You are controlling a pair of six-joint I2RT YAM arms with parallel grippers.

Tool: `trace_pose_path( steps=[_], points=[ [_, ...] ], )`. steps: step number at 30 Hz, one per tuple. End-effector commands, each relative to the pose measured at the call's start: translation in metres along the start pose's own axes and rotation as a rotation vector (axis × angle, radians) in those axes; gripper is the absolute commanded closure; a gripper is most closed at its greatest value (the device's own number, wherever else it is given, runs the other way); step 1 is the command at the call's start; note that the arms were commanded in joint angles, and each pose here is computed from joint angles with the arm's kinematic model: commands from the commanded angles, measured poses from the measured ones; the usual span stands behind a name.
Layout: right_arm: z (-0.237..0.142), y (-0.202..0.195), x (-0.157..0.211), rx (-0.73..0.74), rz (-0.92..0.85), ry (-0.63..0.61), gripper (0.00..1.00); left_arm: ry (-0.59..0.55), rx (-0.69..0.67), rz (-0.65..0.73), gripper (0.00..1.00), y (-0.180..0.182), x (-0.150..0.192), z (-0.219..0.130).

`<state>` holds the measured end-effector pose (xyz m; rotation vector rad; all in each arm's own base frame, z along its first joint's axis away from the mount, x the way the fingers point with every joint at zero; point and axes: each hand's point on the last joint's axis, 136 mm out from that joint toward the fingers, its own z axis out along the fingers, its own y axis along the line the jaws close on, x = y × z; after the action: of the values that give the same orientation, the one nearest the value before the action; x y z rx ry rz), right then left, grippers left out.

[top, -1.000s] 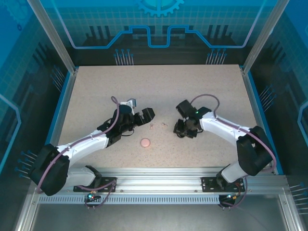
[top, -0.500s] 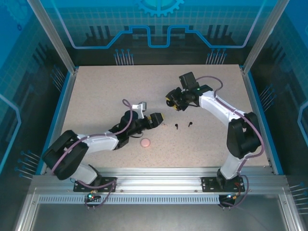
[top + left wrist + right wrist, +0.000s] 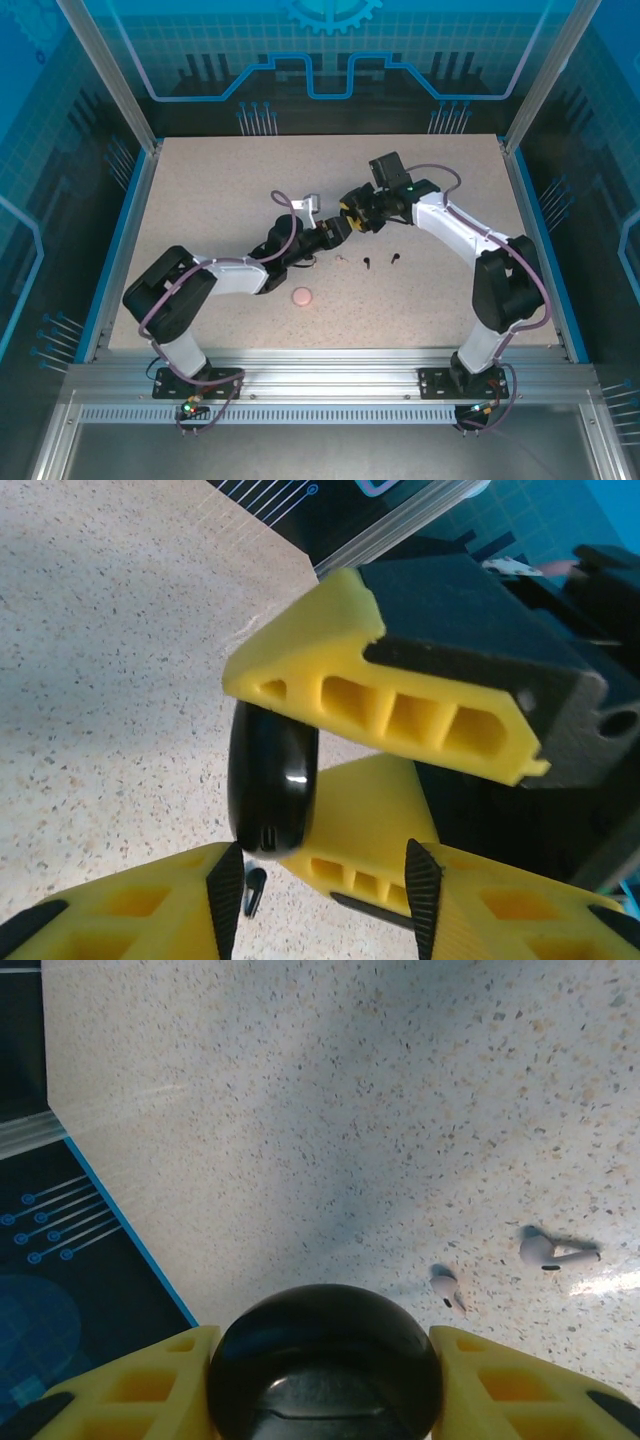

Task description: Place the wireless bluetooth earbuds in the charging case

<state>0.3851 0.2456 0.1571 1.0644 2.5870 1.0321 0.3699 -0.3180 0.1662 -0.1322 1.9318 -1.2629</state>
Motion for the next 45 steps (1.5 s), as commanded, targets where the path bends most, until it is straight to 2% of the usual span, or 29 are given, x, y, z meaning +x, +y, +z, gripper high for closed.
trace_pose_path(
  steps=[1, 10, 19, 23, 26, 32, 45],
  points=[
    [-0.011, 0.009, 0.014, -0.042, -0.006, 0.03, 0.59, -0.06, 0.035, 0.006, 0.53, -0.011, -0.015, 0.011],
    [-0.018, 0.008, 0.018, -0.053, -0.01, 0.033, 0.58, -0.091, 0.025, -0.009, 0.63, -0.007, -0.021, 0.021],
    [-0.017, 0.004, 0.017, -0.046, -0.003, 0.028, 0.58, -0.136, 0.014, -0.003, 0.64, -0.009, -0.03, 0.013],
    [-0.016, 0.003, 0.017, -0.043, -0.002, 0.027, 0.58, -0.136, 0.009, -0.005, 0.71, -0.007, -0.029, 0.013],
    [-0.016, 0.001, 0.016, -0.038, 0.001, 0.023, 0.58, -0.141, 0.009, -0.011, 0.73, -0.006, -0.029, 0.012],
    [-0.016, 0.0, 0.015, -0.036, 0.005, 0.018, 0.58, -0.147, 0.006, -0.015, 0.67, -0.006, -0.029, 0.009],
    [-0.015, -0.005, 0.012, -0.02, 0.017, 0.005, 0.58, -0.168, -0.008, -0.008, 0.69, -0.004, -0.032, 0.001]
  ],
)
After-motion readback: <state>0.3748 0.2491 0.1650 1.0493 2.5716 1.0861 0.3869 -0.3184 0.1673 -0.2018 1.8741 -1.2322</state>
